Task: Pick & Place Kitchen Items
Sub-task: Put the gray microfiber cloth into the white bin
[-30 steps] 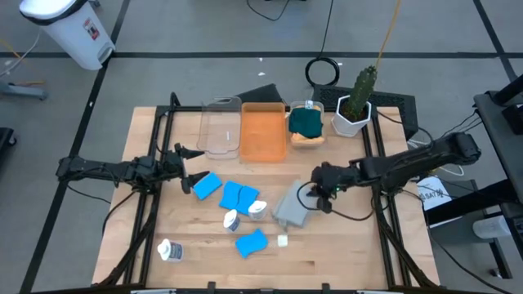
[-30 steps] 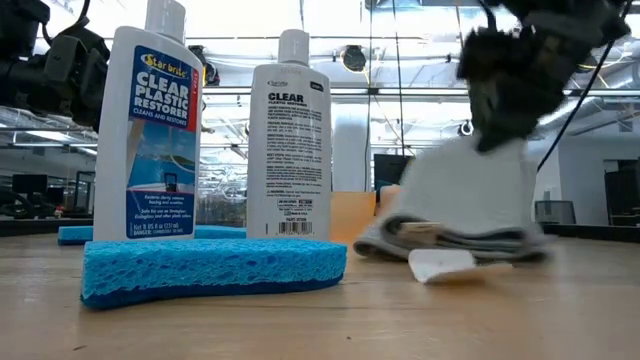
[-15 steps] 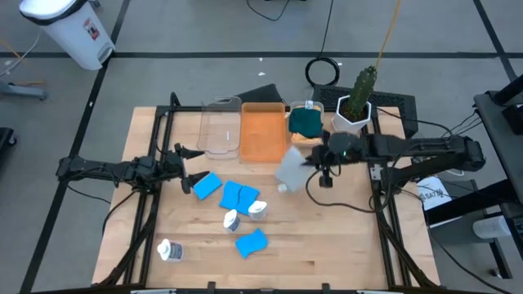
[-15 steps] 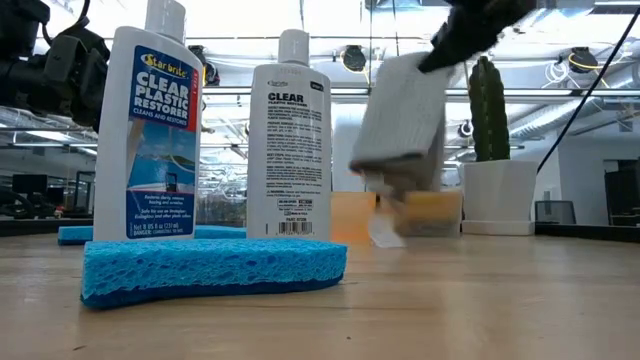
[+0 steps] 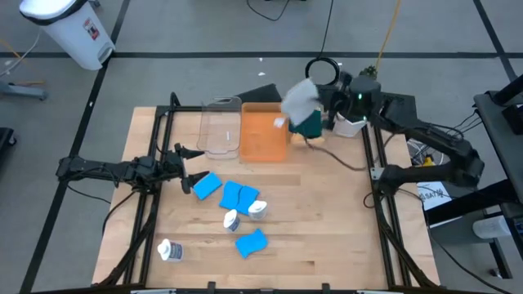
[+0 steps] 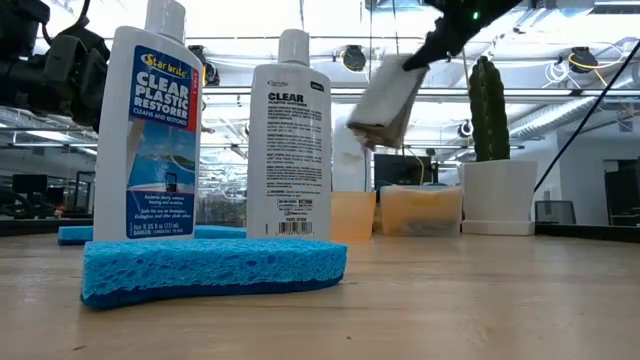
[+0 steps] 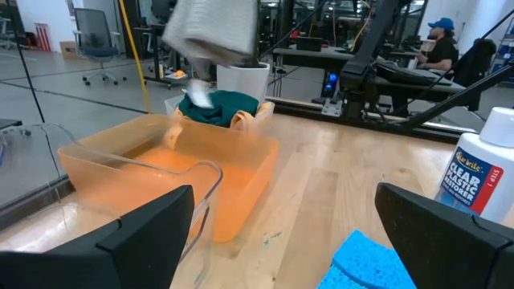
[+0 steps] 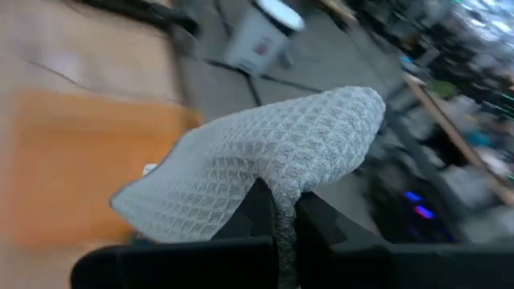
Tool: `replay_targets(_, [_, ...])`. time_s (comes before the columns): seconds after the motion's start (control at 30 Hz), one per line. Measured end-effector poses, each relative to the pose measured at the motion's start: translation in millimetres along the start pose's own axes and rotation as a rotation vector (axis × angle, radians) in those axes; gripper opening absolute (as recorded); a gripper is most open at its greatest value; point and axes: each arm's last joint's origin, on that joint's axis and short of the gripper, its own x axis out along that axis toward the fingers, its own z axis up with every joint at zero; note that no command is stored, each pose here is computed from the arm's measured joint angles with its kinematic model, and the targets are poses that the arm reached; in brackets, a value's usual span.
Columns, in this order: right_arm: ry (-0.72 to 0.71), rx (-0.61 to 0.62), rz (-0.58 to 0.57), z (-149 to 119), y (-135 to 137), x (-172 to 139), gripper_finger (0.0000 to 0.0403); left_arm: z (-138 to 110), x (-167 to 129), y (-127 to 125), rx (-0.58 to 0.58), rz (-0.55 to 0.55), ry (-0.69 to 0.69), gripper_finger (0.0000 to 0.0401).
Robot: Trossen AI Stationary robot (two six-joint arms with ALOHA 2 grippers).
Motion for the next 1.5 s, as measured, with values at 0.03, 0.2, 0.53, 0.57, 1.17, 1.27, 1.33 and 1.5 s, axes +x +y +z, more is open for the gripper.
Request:
replay_targets(0.03, [0.024,-0.010,-0.029,-6,-8,3,0.0000,0,0,0,0.000,0.000,0.000,0.0395])
replay_targets(0.2, [0.132,-0.116,-0.147,-35,-41,24,0.0000,0,0,0,0.000,-0.001,0.000,0.0395])
replay_targets(0.53, [0.207,-0.493,-0.036,-68,-45,82,0.0000,0,0,0,0.000,0.000,0.000,0.0395])
replay_targets(0.57, [0.208,-0.496,-0.012,-68,-41,85,0.0000,0,0,0,0.000,0.000,0.000,0.0395])
replay_targets(1.17, [0.325,-0.453,0.216,-58,-1,62,0.0000,0,0,0,0.000,-0.001,0.000,0.0395])
replay_targets(1.27, [0.349,-0.431,0.233,-57,1,53,0.0000,0,0,0,0.000,-0.001,0.000,0.0395])
replay_targets(1.33, [0.362,-0.399,0.238,-57,1,46,0.0000,0,0,0,0.000,0.000,0.000,0.0395])
replay_targets(1.5, [0.410,-0.301,0.268,-59,4,36,0.0000,0,0,0,0.000,0.000,0.000,0.0395])
